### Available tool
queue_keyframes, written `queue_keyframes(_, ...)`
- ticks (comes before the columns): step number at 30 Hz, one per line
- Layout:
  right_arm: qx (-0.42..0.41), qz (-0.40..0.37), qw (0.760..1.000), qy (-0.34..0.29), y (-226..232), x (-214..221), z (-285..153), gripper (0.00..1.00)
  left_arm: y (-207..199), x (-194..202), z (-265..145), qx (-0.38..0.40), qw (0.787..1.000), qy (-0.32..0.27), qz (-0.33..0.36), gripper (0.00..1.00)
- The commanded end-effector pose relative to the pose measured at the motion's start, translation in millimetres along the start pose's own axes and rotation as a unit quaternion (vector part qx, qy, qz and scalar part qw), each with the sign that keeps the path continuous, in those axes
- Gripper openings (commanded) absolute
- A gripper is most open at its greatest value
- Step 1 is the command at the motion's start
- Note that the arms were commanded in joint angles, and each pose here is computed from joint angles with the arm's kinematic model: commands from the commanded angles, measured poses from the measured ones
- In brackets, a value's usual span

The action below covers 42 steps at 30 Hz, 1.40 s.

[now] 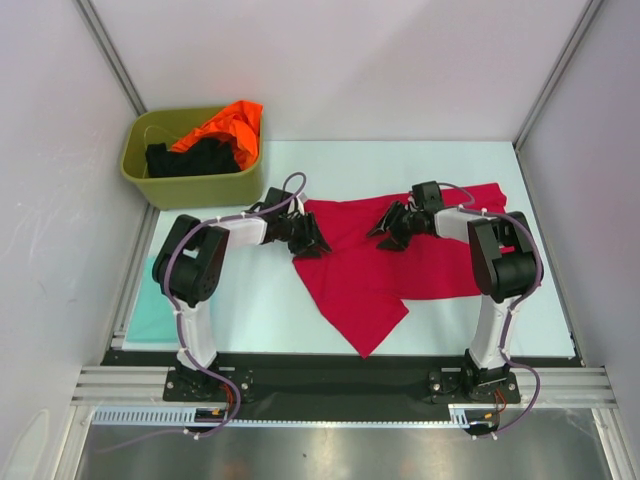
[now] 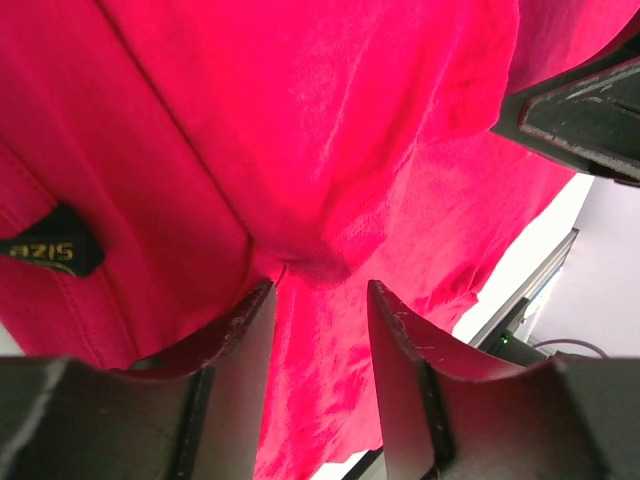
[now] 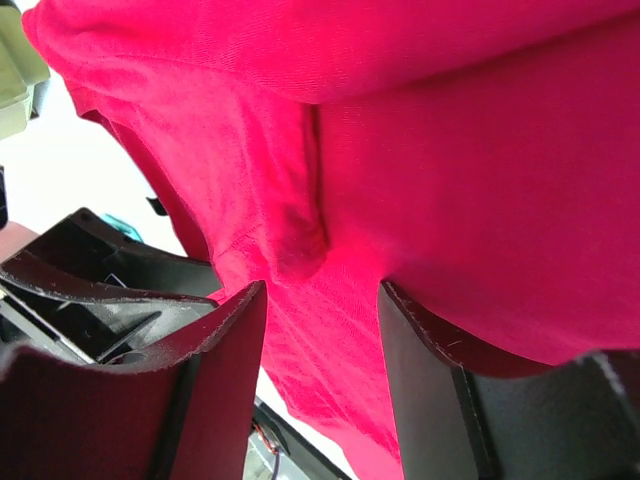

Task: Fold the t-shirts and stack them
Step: Fold the tshirt

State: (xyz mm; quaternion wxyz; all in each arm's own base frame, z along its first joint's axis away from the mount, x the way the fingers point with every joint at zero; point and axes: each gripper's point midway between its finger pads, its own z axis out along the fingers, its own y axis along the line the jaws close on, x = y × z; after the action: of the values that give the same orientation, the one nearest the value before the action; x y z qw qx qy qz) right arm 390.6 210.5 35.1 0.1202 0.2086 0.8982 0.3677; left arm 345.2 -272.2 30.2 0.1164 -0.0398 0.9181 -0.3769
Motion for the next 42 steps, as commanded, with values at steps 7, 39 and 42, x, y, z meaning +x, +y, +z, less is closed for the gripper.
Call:
queue_keyframes(7,-0.016,-0.015,1.000,0.000,15.1,-5.4,9.4,0.54,-13.9,-12.7,-3.4,0.003,1.000,-0.005,0.020,0.52)
queue_keyframes(39,-0.018,-0.018,1.000,0.013,18.0,-5.3,17.2,0.52,-37.5,-38.8,6.9,0.029,0.999,-0.010,0.020,0.06)
queue_keyframes(42,-0.023,-0.021,0.999,0.013,21.2,-6.5,17.3,0.50,-48.6,-57.5,-1.6,0.024,0.998,-0.042,0.036,0.00)
